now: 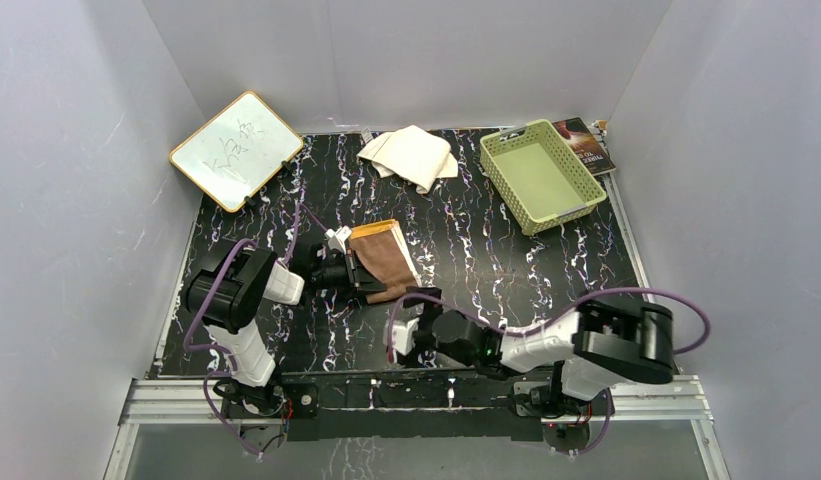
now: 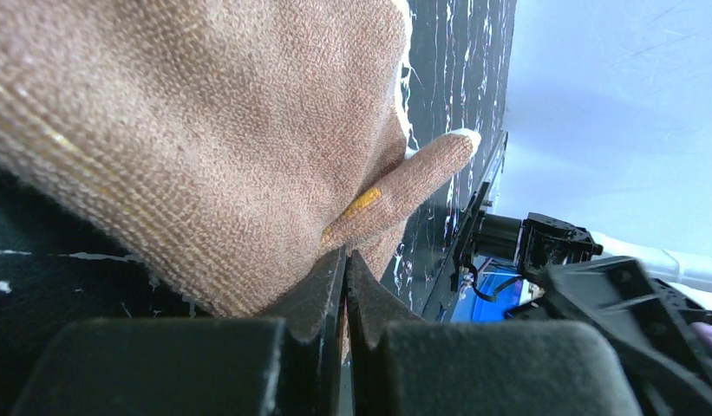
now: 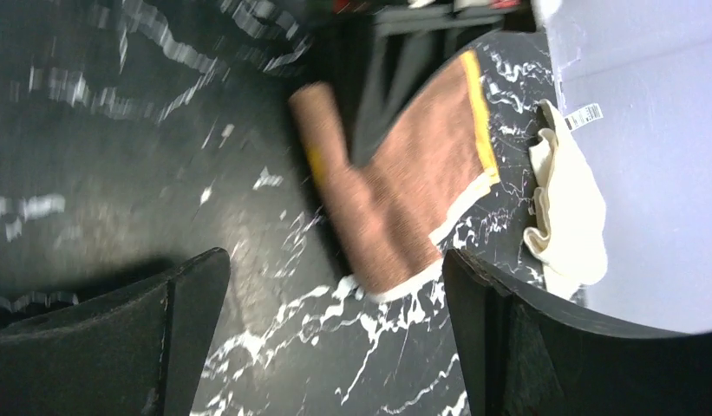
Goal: Roll the towels
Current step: Roll the towel at the center of the board.
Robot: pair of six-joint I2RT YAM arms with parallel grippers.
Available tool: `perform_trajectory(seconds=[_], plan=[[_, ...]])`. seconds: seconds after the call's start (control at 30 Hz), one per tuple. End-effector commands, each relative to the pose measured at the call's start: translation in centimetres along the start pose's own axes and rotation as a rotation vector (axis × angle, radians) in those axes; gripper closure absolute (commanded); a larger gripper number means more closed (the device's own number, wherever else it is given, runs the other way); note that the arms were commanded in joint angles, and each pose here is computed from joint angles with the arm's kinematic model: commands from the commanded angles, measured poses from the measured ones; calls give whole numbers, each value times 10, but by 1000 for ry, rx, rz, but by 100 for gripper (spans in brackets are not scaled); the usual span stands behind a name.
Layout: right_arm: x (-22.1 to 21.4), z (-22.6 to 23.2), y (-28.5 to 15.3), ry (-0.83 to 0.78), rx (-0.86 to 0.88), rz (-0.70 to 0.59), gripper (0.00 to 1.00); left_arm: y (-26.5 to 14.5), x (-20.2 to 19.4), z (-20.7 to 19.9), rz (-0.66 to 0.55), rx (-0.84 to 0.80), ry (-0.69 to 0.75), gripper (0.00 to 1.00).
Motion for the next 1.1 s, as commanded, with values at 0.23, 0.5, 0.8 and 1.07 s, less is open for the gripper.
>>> perform_trajectory(seconds=[0.23,0.5,0.8,1.07], plan=[[-18,11,16,-469,-44,132,11,-4,-15,33,30,149,-52,100],[-31,34,39,-506,73,119,29,-4,-16,30,45,129,-49,100],[-55,39,53,-466,219,167,47,-1,-15,29,62,115,-54,100],[-65,37,66,-427,255,192,52,0,-15,29,82,114,-60,100]])
Point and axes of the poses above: each gripper's point midway between its finger pads, its own y axis out along the fingers, its own z axis along the line the jaws close on, x = y × z, the point moved 5 cm from there along -y, back along the fingers, and after that the axes turned 13 degrees about -y, right-handed, at the moved point
